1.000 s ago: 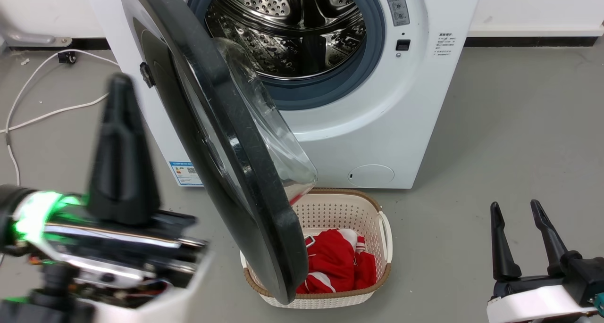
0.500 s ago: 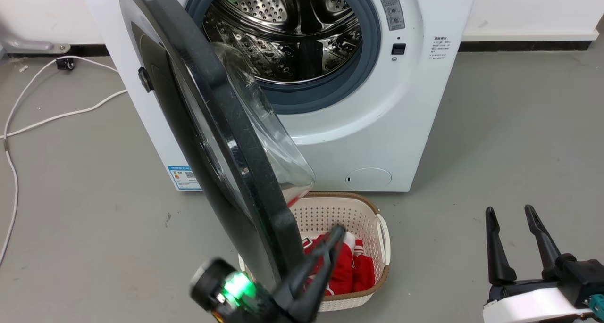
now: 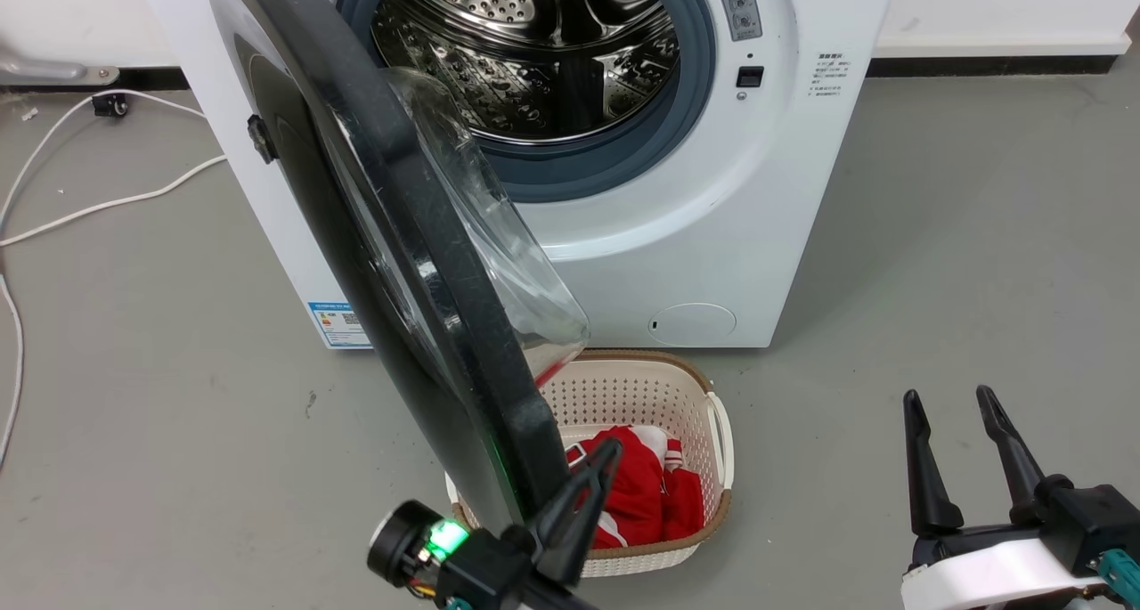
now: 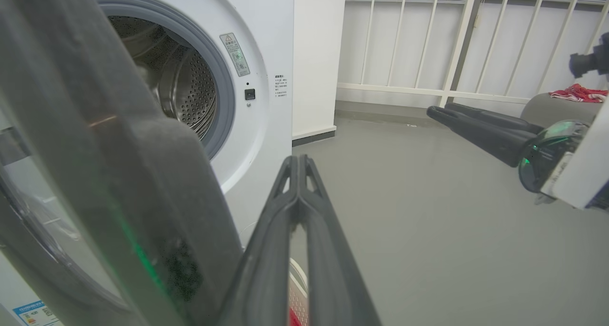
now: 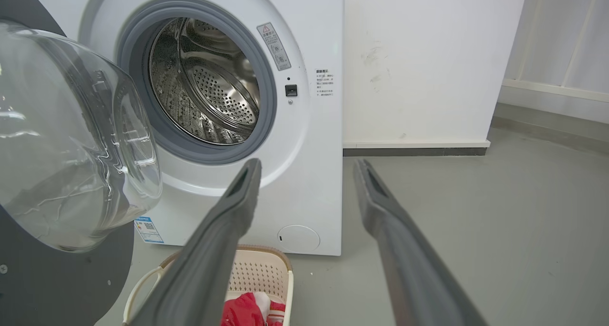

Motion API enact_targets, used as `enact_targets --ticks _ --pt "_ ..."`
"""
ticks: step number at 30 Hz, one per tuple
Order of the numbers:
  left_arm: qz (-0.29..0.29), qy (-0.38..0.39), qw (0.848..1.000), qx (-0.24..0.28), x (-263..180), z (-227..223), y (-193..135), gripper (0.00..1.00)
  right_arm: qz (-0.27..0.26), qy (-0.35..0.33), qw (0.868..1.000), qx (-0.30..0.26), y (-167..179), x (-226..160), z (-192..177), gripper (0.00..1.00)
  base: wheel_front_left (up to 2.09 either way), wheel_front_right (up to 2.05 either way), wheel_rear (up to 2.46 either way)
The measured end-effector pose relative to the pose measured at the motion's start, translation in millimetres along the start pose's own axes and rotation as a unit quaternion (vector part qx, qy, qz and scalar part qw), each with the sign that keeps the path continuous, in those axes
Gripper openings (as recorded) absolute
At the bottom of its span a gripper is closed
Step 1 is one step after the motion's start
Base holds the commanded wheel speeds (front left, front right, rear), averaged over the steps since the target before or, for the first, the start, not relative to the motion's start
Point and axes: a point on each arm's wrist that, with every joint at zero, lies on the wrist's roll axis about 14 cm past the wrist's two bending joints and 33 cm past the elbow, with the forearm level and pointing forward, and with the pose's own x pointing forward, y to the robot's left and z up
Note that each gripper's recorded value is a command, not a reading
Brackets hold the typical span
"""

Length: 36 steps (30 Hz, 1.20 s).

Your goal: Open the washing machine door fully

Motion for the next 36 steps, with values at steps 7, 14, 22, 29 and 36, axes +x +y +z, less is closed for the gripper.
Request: enact_targets --ticks 7,14,22,29,36 --pt "0.027 -0.015 0.999 0.01 14.2 7.7 18.0 0.0 -0.002 0.008 1.0 0.004 -0.6 0.4 -5.2 1.0 0.0 0.0 0.0" --pt "0.044 -0.018 0.999 0.005 11.6 9.2 24.2 0.0 0.001 0.012 1.0 0.01 1.5 1.7 -8.6 1.0 0.0 0.0 0.0" --pt "0.1 -0.008 0.995 0.001 -17.6 5.5 42.0 0.0 0.026 0.02 0.999 0.015 17.8 12.2 -15.5 1.0 0.0 0.0 0.0" --pt "0.164 -0.007 0.986 0.017 -53.1 12.7 65.6 0.0 0.072 0.026 0.997 0.018 47.7 28.6 -22.3 1.0 0.0 0.0 0.0" --pt "0.252 0.004 0.967 0.036 -98.8 14.7 94.6 0.0 0.128 0.03 0.991 0.026 87.1 45.1 -27.1 1.0 0.0 0.0 0.0"
